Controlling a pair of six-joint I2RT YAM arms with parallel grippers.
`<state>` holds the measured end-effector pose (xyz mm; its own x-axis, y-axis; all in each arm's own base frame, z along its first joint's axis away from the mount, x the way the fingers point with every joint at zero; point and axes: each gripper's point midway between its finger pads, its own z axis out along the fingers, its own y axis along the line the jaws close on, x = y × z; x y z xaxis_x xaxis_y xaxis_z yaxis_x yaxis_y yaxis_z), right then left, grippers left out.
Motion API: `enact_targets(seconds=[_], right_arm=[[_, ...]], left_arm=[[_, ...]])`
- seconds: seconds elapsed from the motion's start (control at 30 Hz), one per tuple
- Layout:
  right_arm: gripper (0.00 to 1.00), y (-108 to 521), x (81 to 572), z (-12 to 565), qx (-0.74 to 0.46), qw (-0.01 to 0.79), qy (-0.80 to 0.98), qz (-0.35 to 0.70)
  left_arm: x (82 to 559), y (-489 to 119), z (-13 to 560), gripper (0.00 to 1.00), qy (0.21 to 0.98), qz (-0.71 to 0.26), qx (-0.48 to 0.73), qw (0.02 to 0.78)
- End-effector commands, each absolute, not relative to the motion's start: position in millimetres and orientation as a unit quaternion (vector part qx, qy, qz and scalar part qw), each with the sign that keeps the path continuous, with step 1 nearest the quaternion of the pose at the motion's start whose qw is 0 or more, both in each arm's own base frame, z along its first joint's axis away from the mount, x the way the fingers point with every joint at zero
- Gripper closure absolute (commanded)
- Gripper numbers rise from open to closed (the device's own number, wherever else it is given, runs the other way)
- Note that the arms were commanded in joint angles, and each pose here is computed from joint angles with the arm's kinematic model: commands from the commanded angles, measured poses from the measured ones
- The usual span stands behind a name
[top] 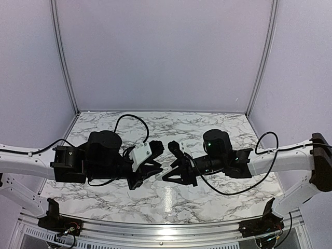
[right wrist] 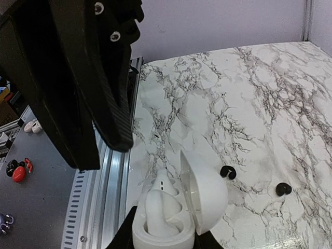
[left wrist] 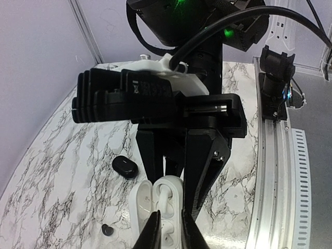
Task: Insert the wireless bluetooth earbuds into the charging case
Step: Adjust the right earbud in the right side groove of the charging case.
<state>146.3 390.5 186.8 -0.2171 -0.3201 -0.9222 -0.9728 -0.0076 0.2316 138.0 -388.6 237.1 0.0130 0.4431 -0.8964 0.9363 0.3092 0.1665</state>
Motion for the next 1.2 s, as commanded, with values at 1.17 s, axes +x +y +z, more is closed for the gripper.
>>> enact_targets(seconds=[1.17], right_arm=[[1.00, 396.7, 155.4, 196.9, -0.534, 0.360, 0.615, 0.455]], left_arm=[[162.6, -402.0, 212.1, 0.86, 0.689, -0.170, 0.540, 0.453]])
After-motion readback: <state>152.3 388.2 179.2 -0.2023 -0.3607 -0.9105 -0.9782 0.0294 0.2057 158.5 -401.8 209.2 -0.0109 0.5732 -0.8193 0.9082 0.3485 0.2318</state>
